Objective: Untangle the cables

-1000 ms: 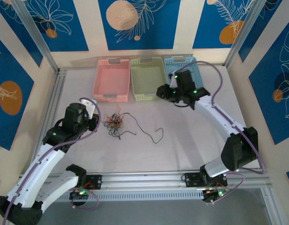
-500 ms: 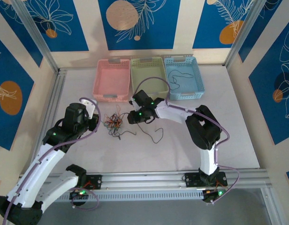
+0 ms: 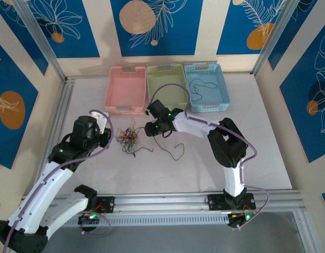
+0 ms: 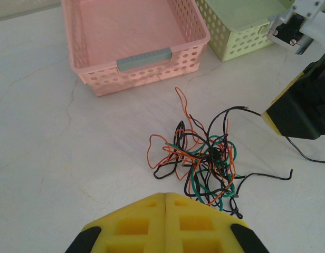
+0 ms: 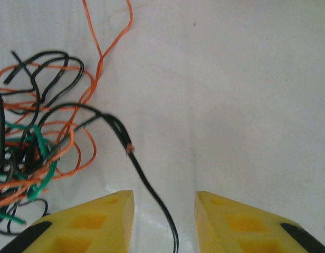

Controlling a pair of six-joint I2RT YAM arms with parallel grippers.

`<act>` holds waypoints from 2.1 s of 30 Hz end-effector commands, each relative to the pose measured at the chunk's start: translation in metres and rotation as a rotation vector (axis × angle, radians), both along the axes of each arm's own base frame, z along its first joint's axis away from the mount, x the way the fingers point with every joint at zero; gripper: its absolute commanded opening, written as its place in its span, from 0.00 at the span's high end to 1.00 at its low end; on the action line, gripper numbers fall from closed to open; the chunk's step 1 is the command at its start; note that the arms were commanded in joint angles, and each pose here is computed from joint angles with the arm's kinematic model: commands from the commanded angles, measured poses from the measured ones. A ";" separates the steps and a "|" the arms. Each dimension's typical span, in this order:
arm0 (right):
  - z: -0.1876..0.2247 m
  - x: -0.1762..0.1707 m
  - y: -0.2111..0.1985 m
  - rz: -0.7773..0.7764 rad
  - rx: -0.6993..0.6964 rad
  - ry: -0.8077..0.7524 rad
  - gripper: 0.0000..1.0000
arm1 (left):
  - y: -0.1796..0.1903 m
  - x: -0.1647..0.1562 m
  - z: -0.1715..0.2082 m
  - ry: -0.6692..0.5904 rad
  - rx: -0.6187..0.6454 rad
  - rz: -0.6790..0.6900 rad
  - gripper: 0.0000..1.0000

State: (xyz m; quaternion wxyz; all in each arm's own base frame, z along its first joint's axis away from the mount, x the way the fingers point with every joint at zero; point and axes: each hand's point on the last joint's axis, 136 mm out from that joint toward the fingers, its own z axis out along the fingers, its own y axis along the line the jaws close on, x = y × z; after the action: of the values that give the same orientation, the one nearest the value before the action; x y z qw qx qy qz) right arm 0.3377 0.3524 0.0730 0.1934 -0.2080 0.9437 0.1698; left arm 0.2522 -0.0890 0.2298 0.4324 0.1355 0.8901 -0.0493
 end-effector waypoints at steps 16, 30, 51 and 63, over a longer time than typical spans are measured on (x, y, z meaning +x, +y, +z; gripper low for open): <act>-0.019 -0.010 0.013 0.059 -0.055 0.032 0.78 | -0.002 0.000 0.000 0.001 -0.024 -0.008 1.00; 0.011 0.003 -0.029 -0.105 0.057 -0.036 1.00 | 0.004 0.002 0.002 -0.006 -0.014 0.031 1.00; -0.002 0.008 -0.342 -1.115 0.613 0.164 1.00 | 0.067 -0.014 0.048 -0.228 0.040 0.290 1.00; 0.130 0.026 -0.293 -0.844 0.665 -0.139 1.00 | 0.034 -0.007 0.033 -0.161 -0.020 0.138 1.00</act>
State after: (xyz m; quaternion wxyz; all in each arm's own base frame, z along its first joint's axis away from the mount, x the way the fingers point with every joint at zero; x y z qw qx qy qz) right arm 0.3515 0.0482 0.1308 0.2888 0.3071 0.8434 0.3330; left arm 0.2440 -0.0476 0.2606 0.4987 0.0641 0.8644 0.0044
